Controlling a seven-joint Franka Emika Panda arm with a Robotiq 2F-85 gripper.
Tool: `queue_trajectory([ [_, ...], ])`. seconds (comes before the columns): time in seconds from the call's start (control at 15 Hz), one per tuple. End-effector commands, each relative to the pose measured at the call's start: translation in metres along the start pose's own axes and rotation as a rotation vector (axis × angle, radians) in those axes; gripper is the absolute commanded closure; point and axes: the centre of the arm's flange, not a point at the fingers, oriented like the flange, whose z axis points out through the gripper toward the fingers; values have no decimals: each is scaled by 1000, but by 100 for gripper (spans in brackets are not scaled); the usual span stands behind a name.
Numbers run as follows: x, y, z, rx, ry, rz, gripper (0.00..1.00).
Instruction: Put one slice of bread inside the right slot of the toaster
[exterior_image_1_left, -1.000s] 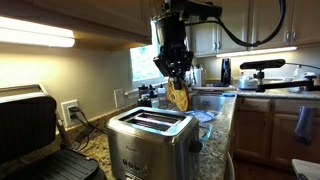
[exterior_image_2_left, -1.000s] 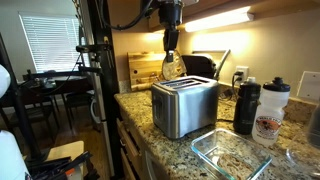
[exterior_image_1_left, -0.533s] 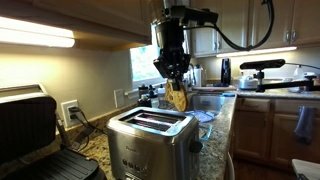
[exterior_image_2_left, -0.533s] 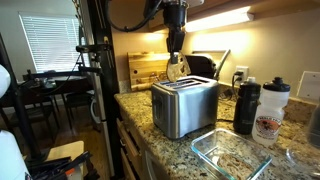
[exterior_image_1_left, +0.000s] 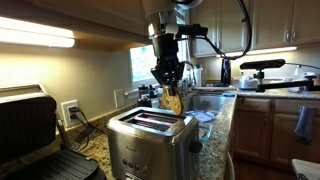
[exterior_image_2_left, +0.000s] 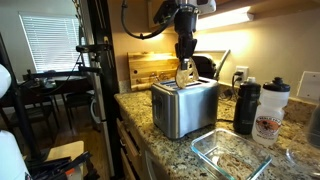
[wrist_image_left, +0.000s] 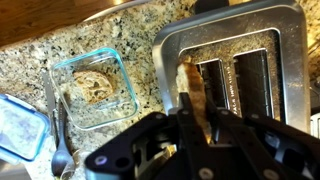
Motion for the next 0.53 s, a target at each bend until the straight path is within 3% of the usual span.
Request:
queue_trajectory([
  [0.0, 17, 0, -3, -6, 10, -25, 93],
  [0.47, 30, -6, -4, -3, 5, -38, 93],
])
